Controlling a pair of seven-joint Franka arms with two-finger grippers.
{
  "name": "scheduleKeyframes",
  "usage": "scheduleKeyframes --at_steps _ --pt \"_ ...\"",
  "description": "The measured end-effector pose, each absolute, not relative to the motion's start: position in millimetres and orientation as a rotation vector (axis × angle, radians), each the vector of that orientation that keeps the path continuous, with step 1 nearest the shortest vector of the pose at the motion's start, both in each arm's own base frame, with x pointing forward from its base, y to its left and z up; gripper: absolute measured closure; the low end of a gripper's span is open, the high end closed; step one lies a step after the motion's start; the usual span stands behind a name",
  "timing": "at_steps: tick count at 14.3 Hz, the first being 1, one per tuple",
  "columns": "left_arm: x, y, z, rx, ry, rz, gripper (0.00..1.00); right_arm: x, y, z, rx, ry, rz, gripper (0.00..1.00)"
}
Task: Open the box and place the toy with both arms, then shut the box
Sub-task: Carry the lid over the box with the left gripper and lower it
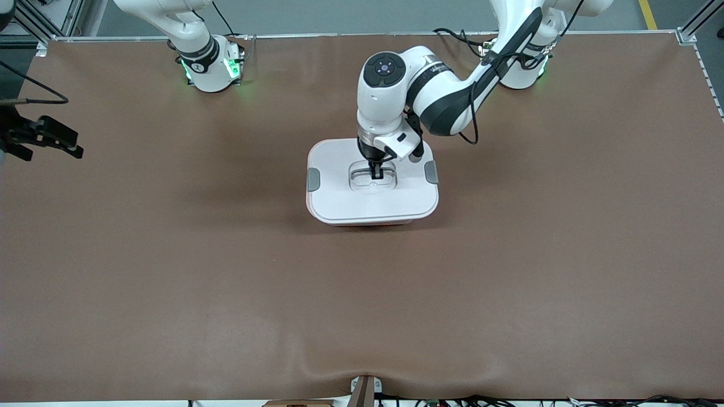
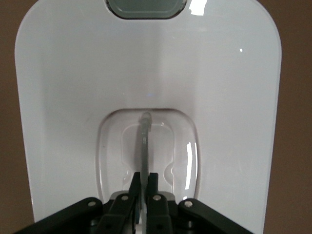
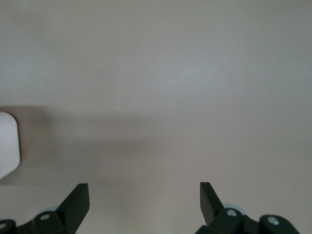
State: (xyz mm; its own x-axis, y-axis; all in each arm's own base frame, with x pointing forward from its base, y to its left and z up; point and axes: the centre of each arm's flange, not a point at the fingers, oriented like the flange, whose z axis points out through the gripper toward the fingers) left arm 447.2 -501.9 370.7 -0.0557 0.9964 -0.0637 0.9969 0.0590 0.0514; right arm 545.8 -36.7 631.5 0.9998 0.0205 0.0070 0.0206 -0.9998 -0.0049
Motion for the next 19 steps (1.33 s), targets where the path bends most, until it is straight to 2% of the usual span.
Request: scheduleKeyframes --at_steps 19 --pt "432 -518 348 2.16 2.192 0.048 0.93 549 -26 625 -3.123 -0.024 0.057 0.0"
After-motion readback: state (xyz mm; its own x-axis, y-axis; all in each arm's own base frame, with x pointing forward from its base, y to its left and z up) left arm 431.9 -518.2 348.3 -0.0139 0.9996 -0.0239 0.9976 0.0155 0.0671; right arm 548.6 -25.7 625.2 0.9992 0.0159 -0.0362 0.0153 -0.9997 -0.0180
